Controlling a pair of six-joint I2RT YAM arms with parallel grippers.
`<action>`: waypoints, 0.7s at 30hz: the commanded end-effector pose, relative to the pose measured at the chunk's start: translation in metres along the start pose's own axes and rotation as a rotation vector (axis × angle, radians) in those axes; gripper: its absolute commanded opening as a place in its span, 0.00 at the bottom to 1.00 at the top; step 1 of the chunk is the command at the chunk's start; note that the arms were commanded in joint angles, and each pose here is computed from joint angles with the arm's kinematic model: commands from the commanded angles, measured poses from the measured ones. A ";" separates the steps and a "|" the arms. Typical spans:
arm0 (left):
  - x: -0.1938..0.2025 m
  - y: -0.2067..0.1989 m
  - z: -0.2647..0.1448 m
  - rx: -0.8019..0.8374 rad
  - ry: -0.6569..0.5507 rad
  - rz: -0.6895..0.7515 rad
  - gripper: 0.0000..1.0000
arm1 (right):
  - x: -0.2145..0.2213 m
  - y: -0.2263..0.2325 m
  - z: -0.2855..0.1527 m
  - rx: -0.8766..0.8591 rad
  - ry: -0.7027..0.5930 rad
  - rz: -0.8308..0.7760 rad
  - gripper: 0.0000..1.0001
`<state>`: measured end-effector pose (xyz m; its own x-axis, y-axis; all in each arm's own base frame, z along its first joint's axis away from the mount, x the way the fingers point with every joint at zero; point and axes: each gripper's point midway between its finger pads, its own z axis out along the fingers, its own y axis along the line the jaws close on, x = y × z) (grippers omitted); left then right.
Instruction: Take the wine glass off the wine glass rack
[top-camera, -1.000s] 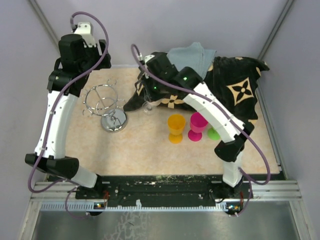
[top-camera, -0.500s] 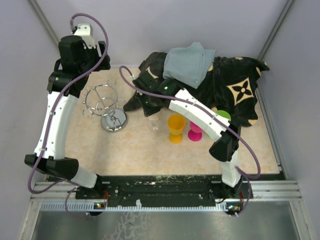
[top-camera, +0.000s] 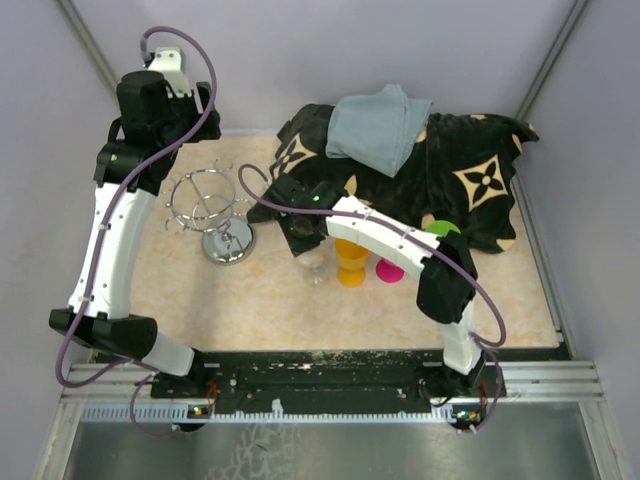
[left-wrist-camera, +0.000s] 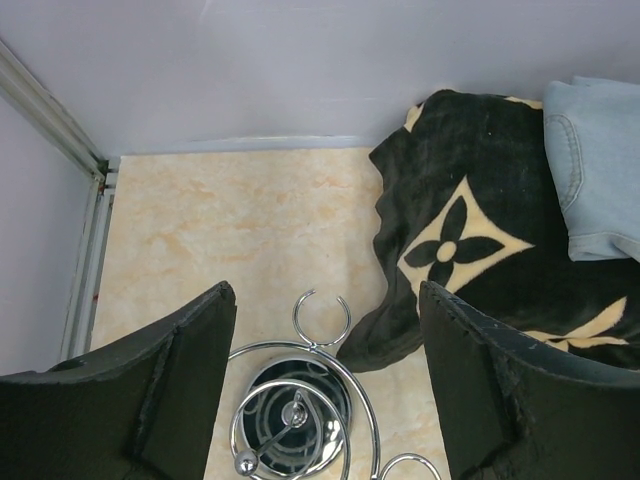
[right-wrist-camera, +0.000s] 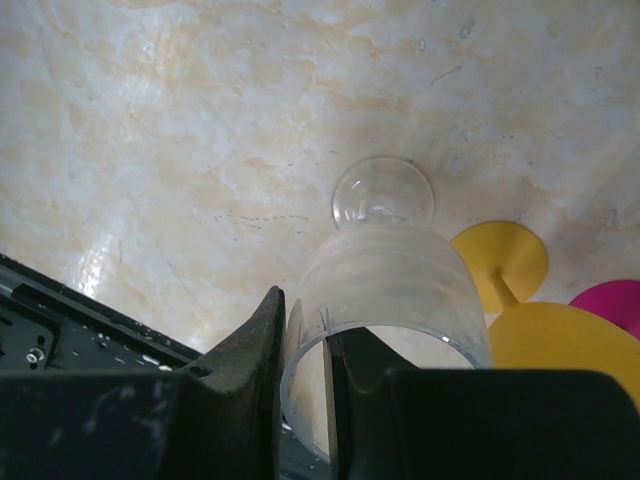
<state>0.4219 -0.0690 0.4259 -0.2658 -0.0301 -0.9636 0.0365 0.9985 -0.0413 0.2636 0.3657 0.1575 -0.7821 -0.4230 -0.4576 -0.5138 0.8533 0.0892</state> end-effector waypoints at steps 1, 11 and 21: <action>-0.014 -0.001 -0.005 0.014 -0.038 -0.004 0.79 | -0.016 0.010 -0.011 -0.037 -0.099 0.044 0.00; -0.012 -0.003 -0.004 0.028 -0.033 -0.005 0.79 | -0.014 0.004 -0.019 -0.018 -0.114 0.068 0.11; -0.013 -0.003 -0.006 0.026 -0.039 -0.008 0.79 | -0.032 0.001 -0.065 -0.026 -0.199 0.086 0.49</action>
<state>0.4217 -0.0727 0.4255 -0.2684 -0.0299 -0.9628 0.0570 0.9973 -0.0469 0.2640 0.3614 0.1634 -0.7961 -0.3508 -0.4932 -0.4566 0.8830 0.1090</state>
